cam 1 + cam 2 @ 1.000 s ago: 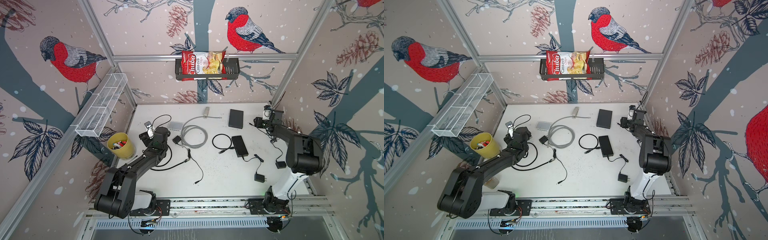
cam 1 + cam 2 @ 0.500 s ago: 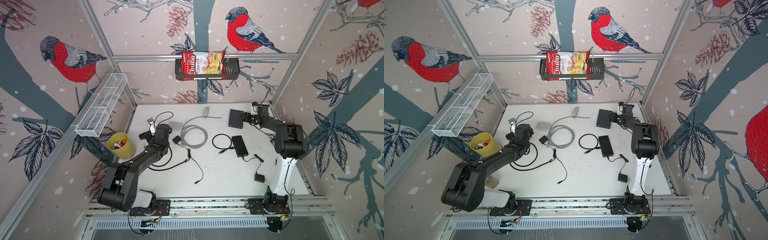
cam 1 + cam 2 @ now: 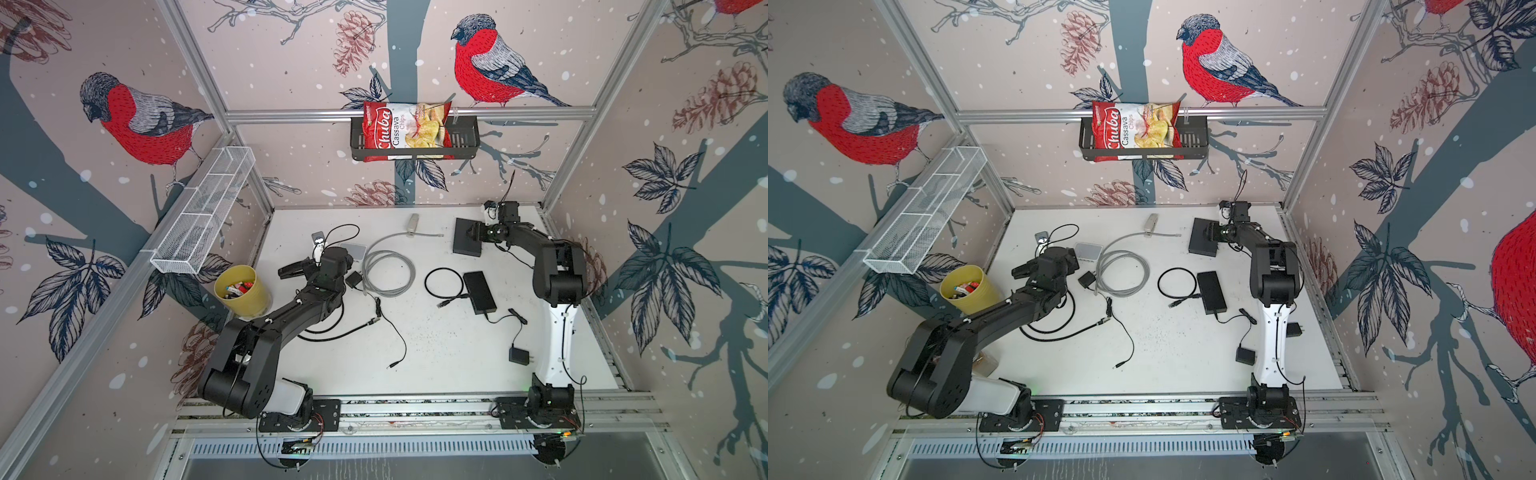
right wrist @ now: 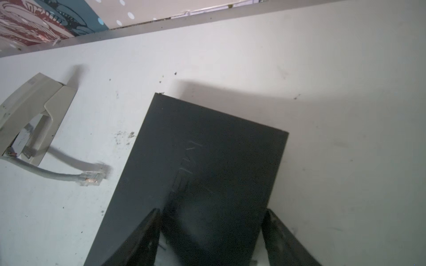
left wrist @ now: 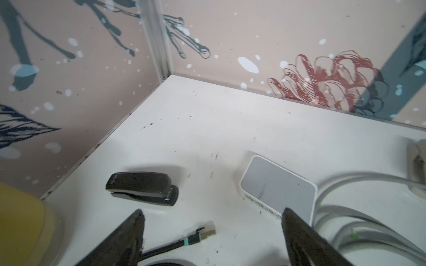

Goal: Insert the plug into the switch port

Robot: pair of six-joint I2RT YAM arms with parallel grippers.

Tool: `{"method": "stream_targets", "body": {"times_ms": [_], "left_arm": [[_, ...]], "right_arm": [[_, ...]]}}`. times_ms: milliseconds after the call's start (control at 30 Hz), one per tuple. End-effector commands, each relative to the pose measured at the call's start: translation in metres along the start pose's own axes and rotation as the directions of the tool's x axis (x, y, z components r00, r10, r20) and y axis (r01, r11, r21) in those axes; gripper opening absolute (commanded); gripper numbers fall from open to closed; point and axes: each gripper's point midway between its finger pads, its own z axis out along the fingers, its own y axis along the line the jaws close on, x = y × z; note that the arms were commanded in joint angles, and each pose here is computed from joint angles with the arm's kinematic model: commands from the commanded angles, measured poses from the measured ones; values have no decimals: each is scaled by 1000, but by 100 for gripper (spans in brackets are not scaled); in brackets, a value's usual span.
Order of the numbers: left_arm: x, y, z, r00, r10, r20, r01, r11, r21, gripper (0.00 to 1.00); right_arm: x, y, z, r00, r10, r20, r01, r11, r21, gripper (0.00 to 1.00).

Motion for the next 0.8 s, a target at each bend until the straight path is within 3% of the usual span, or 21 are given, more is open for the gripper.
{"method": "stream_targets", "body": {"times_ms": [0,100,333,533,767], "left_arm": [[-13,-24,-1,998,42,39,-45,996,76,91],[-11,-44,-4,998,55,24,-58,988,145,89],[0,-114,-20,998,53,-29,-40,937,348,88],[30,-188,-46,990,116,-82,-58,859,509,86],[63,-232,-65,972,137,-191,19,765,644,84]], "right_arm": [[29,22,0,990,-97,-103,95,995,-23,69],[33,40,-1,983,-143,-116,139,989,-45,68],[52,59,-9,982,-122,-144,113,991,-68,67],[68,88,-14,980,-118,-159,97,986,-133,67],[76,93,-27,983,-82,-167,60,989,-137,66]]}}
